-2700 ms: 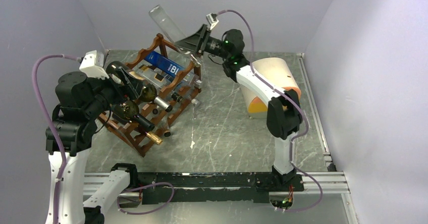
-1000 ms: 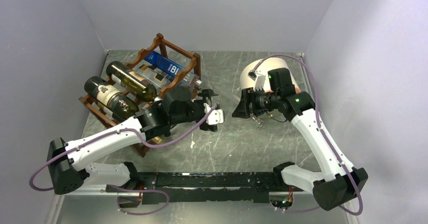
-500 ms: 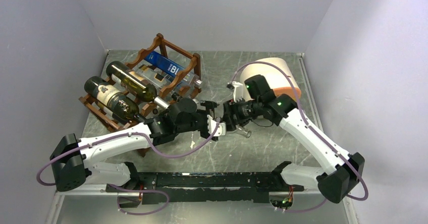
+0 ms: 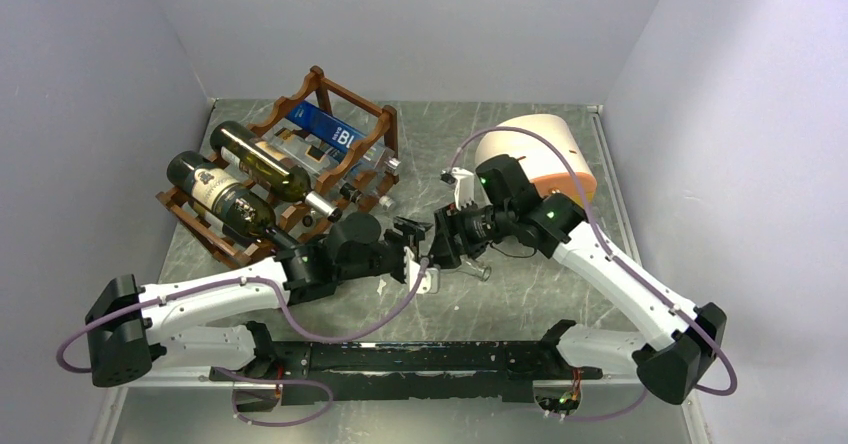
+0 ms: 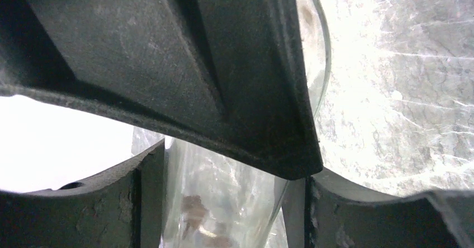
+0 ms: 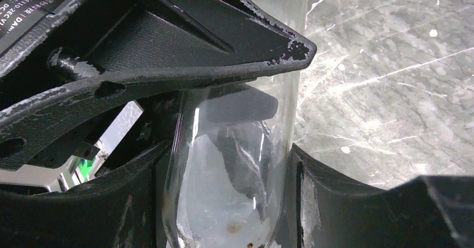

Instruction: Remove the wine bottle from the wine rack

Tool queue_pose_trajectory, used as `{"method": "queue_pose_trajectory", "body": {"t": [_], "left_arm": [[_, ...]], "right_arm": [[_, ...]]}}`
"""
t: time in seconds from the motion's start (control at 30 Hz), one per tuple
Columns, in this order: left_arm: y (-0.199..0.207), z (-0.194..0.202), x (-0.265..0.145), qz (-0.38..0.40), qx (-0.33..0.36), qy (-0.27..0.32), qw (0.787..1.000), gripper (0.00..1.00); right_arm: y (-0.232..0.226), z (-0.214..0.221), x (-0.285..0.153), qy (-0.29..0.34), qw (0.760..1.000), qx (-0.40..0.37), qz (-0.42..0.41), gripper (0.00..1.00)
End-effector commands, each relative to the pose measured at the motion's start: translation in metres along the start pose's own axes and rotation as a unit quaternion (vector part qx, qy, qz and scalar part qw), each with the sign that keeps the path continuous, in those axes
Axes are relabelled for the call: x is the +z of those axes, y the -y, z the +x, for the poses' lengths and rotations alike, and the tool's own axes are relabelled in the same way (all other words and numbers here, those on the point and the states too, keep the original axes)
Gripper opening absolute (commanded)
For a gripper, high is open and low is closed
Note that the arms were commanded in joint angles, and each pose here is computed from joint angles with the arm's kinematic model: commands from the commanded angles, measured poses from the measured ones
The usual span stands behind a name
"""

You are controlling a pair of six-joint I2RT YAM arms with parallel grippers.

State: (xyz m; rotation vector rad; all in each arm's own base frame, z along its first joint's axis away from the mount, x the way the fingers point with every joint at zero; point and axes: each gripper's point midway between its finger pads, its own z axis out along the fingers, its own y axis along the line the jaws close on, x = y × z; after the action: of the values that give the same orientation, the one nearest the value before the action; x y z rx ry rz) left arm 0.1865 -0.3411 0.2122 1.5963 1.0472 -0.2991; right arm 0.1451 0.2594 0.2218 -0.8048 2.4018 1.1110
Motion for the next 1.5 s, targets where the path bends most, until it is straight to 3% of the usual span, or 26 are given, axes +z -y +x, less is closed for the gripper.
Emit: {"method": "queue_pose_trajectory", "body": {"t": [0.0, 0.1, 0.2, 0.37, 0.5, 0.63, 0.8, 1.1, 1.3, 1.4, 1.47], "left_arm": [[-0.036, -0.028, -0.001, -0.065, -0.006, 0.034, 0.997, 0.11], [-0.045, -0.033, 0.0, -0.089, -0.026, 0.043, 0.995, 0.07], [-0.055, -0.031, -0.001, -0.118, -0.046, 0.041, 0.991, 0.07], [-0.066, -0.032, 0.0, -0.147, -0.076, 0.04, 0.985, 0.07], [-0.073, -0.034, 0.001, -0.168, -0.108, 0.046, 0.979, 0.07], [-0.076, -0.035, 0.007, -0.18, -0.145, 0.052, 0.972, 0.07], [-0.085, -0.039, 0.014, -0.2, -0.222, 0.069, 0.952, 0.07], [-0.062, -0.052, 0.041, -0.133, -0.316, 0.091, 0.935, 0.07], [-0.06, -0.056, 0.043, -0.123, -0.327, 0.098, 0.932, 0.07], [-0.059, -0.058, 0.044, -0.115, -0.326, 0.095, 0.933, 0.07], [-0.06, -0.062, 0.042, -0.113, -0.331, 0.101, 0.931, 0.07]], "right_arm": [[-0.01, -0.012, -0.011, 0.049, 0.999, -0.014, -0.007, 0.35], [-0.007, -0.016, -0.018, 0.068, 0.997, -0.014, 0.013, 0.62], [-0.001, -0.022, -0.03, 0.088, 0.995, -0.011, 0.052, 0.82], [0.004, -0.031, -0.051, 0.124, 0.987, -0.004, 0.098, 1.0], [0.009, -0.047, -0.078, 0.182, 0.972, 0.012, 0.147, 1.0], [0.013, -0.066, -0.122, 0.279, 0.938, 0.041, 0.202, 1.0], [0.004, -0.077, -0.165, 0.366, 0.905, 0.048, 0.211, 1.0], [0.004, -0.09, -0.14, 0.384, 0.906, 0.015, 0.175, 0.98], [0.013, -0.103, -0.123, 0.362, 0.913, 0.011, 0.188, 0.65], [0.02, -0.1, -0.112, 0.358, 0.914, 0.017, 0.189, 0.63], [0.021, -0.099, -0.108, 0.358, 0.915, 0.02, 0.183, 0.55]]}}
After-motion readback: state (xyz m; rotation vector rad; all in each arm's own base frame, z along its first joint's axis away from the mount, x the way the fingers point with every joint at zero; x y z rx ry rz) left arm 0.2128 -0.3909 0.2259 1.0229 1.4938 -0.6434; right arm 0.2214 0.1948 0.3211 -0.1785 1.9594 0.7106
